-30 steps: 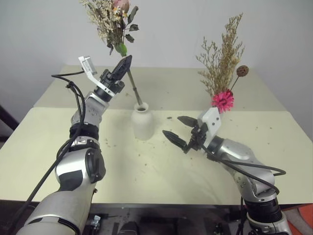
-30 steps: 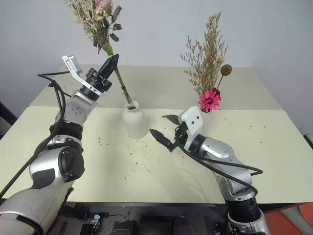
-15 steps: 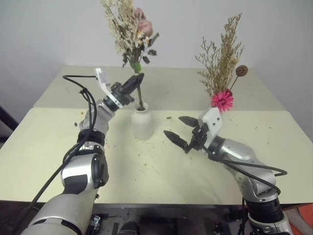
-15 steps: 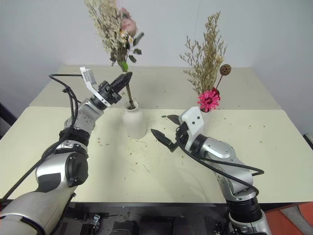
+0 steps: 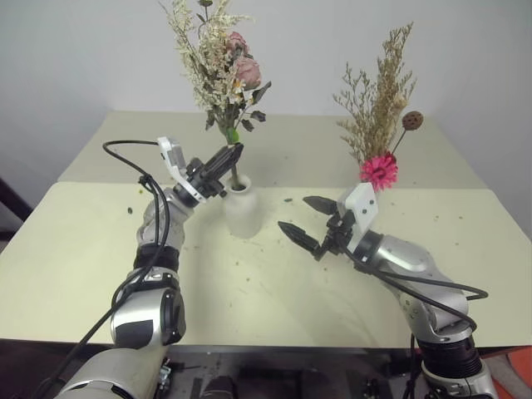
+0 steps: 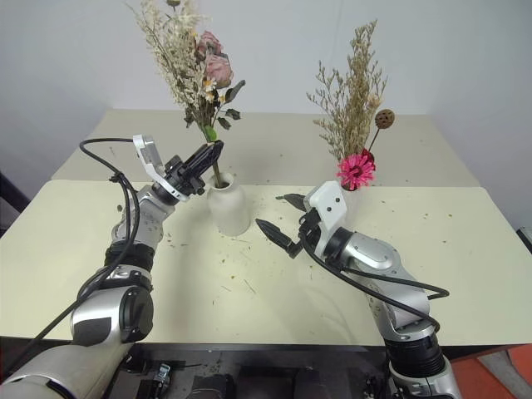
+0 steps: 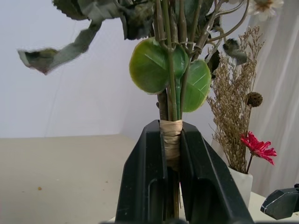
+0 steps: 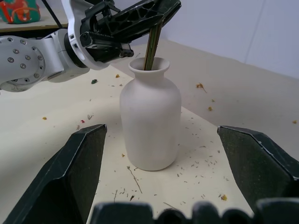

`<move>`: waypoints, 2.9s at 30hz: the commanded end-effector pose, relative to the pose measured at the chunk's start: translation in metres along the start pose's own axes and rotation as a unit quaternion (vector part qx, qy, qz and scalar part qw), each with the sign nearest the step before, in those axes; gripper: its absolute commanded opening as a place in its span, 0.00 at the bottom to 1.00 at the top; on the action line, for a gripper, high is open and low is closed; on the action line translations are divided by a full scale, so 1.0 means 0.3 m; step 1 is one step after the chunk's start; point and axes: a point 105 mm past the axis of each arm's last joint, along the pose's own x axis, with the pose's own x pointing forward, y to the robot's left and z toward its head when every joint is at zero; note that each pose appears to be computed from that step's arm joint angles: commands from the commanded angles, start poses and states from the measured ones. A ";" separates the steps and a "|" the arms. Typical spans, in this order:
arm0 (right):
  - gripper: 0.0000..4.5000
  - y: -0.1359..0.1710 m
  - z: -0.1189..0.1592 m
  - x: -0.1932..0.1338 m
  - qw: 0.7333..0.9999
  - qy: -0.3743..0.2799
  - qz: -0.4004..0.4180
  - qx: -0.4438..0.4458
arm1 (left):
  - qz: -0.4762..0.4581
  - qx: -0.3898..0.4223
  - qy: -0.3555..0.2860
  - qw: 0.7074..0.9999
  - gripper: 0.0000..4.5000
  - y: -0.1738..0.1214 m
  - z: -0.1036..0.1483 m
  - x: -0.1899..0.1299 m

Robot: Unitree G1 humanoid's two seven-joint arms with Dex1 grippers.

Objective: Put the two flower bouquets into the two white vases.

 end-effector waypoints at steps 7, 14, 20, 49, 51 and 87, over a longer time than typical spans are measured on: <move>1.00 -0.005 0.022 0.005 1.000 -0.015 0.002 -0.016 | -0.036 0.036 0.014 0.999 0.74 -0.035 0.022 0.007; 1.00 -0.005 0.011 0.001 1.000 -0.010 -0.004 -0.016 | -0.026 0.090 0.160 0.983 1.00 -0.013 -0.043 -0.038; 1.00 -0.004 0.001 0.002 1.000 -0.005 -0.006 -0.016 | -0.057 0.118 0.168 0.977 1.00 -0.050 0.065 -0.047; 1.00 -0.081 -0.004 -0.238 0.999 0.037 -0.022 -0.007 | -0.033 0.156 0.224 0.962 1.00 -0.225 0.293 -0.390; 1.00 -0.099 0.007 -0.299 0.998 0.056 -0.025 -0.016 | -0.031 0.162 0.229 0.959 1.00 -0.232 0.293 -0.397; 1.00 -0.155 0.047 -0.515 0.990 0.134 -0.019 -0.030 | 0.031 0.175 0.286 0.941 1.00 -0.278 0.379 -0.505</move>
